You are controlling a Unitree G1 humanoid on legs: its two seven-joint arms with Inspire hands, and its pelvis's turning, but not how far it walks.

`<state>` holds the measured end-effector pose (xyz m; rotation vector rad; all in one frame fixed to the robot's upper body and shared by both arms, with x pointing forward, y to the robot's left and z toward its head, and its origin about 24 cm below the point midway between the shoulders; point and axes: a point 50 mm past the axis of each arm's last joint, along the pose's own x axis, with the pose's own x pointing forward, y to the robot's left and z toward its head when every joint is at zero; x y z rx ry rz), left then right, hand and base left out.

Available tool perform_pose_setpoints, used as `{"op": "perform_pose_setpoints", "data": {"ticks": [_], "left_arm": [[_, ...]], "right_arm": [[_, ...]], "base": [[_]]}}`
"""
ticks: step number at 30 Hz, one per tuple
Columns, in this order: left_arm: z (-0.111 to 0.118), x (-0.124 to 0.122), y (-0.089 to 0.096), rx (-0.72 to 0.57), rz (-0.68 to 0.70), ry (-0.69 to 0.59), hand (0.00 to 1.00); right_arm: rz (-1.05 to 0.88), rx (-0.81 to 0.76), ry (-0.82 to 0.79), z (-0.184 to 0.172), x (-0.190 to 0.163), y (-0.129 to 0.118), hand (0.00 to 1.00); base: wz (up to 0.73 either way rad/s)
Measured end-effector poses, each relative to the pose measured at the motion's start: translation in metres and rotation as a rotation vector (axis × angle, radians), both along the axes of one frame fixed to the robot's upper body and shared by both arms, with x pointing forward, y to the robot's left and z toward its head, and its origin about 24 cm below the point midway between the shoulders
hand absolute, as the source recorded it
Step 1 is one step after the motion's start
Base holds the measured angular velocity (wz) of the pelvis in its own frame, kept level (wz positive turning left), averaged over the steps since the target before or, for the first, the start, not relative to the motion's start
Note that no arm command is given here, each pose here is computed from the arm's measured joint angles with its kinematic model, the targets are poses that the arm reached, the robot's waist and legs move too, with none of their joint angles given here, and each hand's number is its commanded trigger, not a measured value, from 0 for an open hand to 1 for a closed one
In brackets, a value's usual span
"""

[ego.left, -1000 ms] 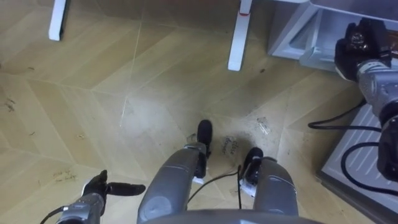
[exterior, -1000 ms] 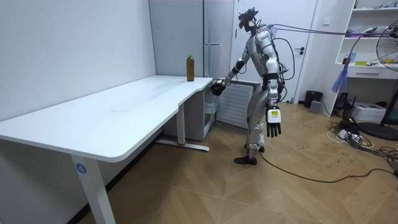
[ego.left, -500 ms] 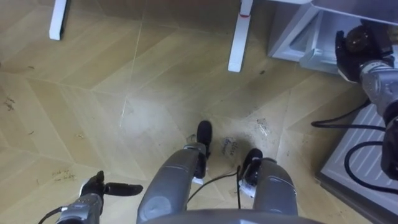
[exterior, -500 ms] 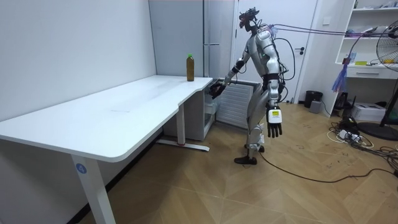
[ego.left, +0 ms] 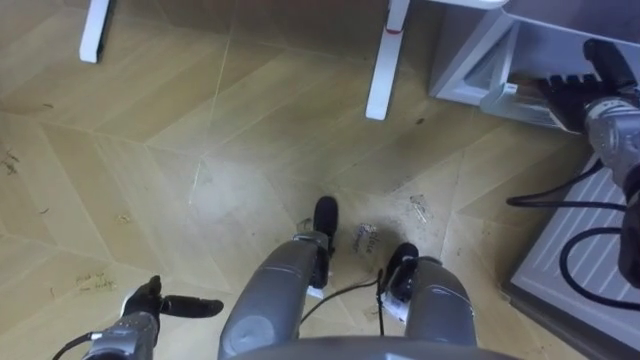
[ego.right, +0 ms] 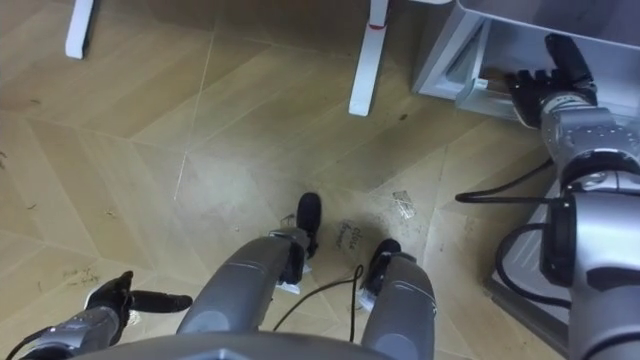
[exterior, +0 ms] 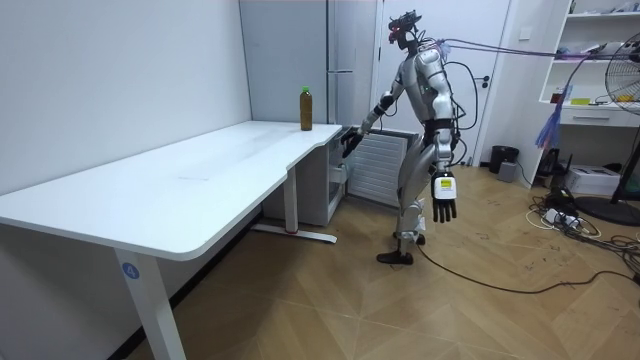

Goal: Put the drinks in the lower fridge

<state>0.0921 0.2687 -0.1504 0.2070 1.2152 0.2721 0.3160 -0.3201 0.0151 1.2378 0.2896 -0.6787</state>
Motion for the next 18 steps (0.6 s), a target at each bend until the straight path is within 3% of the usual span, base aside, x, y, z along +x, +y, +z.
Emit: {"op": "perform_pose_setpoints", "data": {"ticks": [18], "left_arm": [[0.0, 0.0002, -0.0001, 0.0, -0.002, 0.0, 0.0]], "right_arm": [[0.0, -0.008, 0.002, 0.0006, -0.0004, -0.0014, 0.0]], "base": [[0.0]]}}
